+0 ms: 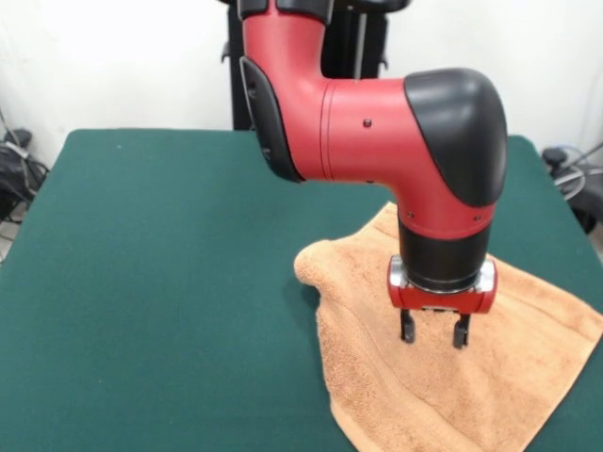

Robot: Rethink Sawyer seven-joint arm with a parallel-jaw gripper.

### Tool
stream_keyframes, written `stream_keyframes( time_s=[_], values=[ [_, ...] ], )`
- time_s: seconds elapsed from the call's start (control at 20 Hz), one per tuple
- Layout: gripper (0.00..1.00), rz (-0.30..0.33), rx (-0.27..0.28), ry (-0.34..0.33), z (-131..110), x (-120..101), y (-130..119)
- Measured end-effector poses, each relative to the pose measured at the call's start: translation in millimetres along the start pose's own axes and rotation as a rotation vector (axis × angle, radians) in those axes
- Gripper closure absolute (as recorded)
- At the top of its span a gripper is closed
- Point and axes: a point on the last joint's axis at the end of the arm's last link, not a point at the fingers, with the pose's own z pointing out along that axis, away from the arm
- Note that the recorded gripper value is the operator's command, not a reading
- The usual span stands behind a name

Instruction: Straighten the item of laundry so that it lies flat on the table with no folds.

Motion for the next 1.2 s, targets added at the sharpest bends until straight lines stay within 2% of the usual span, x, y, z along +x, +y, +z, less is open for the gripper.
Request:
stream_keyframes(
  time_s=[0.75,1.2],
  values=[
    [0.00,0.023,-0.032,-0.005,-1,-2,-4],
    [0.00,0.060,-0.031,-0.097,-2,14,-4]
  ],
)
